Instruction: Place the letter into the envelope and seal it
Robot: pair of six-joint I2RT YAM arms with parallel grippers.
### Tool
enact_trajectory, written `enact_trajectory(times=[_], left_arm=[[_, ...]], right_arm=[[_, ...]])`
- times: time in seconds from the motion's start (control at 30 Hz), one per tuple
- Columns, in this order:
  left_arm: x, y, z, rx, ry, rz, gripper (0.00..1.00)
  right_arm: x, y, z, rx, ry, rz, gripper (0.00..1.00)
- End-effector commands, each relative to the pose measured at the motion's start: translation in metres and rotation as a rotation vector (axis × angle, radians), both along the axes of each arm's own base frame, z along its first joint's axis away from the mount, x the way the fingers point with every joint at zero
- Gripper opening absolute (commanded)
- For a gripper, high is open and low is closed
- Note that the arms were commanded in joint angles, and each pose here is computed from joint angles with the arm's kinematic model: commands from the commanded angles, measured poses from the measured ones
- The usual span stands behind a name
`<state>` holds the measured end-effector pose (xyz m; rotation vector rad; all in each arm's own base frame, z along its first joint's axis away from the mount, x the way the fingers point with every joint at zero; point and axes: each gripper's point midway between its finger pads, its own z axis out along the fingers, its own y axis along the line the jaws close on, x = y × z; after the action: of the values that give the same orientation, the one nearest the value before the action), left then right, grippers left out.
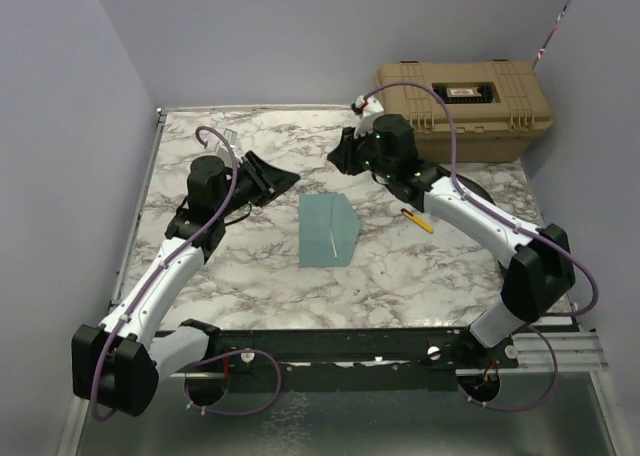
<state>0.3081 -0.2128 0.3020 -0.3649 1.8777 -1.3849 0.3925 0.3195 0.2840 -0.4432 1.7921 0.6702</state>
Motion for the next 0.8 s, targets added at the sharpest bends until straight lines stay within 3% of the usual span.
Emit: enact_trajectory(times=[0.0, 0.07, 0.2, 0.6, 0.77], left_arm=[[-0.020, 0.022, -0.130, 0.362, 0.173, -0.043, 0.26], [-0.028, 0.013, -0.158, 0.379, 0.227, -0.105, 0.13], [-0.043, -0.016, -0.197, 0.438, 0.261, -0.238, 0.05], [-0.040, -0.033, -0.271, 0.513, 0.367, -0.289, 0.00], [-0.034, -0.043, -0.271, 0.474, 0.355, -0.309, 0.00]], right_arm=[[-0.043, -0.010, -0.136, -0.240, 0.401, 0.024, 0.01], [-0.058, -0.001, -0.164, -0.272, 0.447, 0.038, 0.01], [-0.075, 0.015, -0.203, -0.322, 0.519, 0.027, 0.01], [-0.066, 0.011, -0.236, -0.392, 0.501, -0.071, 0.01], [-0.069, 0.010, -0.246, -0.394, 0.501, -0.088, 0.01]])
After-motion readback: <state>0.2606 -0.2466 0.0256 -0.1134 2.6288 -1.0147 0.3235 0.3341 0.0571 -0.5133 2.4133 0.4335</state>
